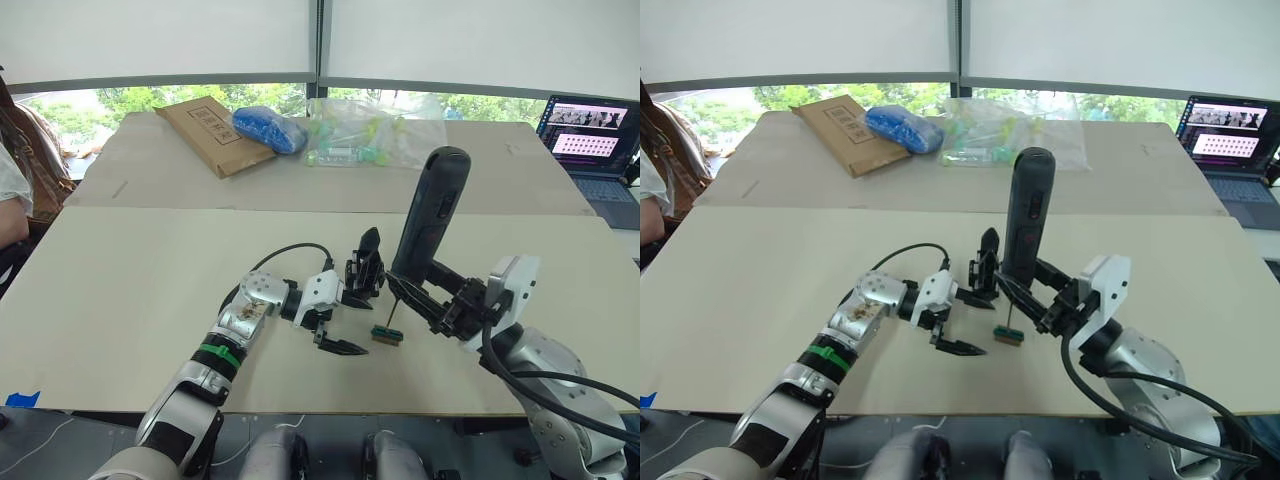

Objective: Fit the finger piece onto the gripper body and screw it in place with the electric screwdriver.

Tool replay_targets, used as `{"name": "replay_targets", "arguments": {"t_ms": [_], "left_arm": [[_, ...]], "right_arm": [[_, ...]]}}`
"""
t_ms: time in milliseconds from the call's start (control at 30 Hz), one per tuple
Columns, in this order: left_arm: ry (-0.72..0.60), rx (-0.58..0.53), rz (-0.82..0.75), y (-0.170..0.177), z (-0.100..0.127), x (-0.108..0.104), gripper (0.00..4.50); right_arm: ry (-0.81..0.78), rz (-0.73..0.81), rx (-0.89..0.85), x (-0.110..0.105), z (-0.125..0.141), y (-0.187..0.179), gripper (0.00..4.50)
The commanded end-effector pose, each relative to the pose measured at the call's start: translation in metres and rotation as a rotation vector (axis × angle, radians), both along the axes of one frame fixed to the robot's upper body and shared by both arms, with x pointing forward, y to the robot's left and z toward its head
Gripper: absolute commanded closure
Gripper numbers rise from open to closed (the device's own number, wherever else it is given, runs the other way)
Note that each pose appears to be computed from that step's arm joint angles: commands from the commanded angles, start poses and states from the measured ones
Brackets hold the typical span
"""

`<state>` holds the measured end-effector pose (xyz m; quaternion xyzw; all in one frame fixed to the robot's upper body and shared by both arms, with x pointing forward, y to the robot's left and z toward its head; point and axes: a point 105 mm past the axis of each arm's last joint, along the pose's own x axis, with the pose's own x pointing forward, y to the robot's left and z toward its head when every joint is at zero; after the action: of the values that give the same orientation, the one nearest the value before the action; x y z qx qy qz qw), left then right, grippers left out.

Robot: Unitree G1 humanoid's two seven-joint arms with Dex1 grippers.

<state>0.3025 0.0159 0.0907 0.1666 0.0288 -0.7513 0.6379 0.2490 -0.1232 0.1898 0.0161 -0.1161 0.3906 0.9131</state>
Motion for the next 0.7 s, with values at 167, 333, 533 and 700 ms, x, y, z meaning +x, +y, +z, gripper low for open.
{"name": "replay_targets", "arguments": {"t_ms": [167, 333, 533, 700], "left_arm": [[-0.04, -0.03, -0.011, -0.0039, 0.0102, 0.0006, 0.0], [-0.041, -0.029, -0.011, -0.0039, 0.0103, 0.0009, 0.0], [-0.041, -0.031, -0.009, -0.004, 0.0106, 0.0012, 0.0], [-0.043, -0.032, -0.008, -0.0042, 0.011, 0.0016, 0.0]], "right_arm": [[-0.073, 0.015, -0.006, -0.0086, 0.0112, 0.0024, 2.61], [-0.075, 0.011, -0.012, -0.0081, 0.0095, 0.0007, 2.61], [-0.074, 0.015, -0.008, -0.0088, 0.0099, 0.0001, 2.61], [-0.043, 0.03, -0.005, -0.0115, 0.0058, 0.0006, 2.61]]}}
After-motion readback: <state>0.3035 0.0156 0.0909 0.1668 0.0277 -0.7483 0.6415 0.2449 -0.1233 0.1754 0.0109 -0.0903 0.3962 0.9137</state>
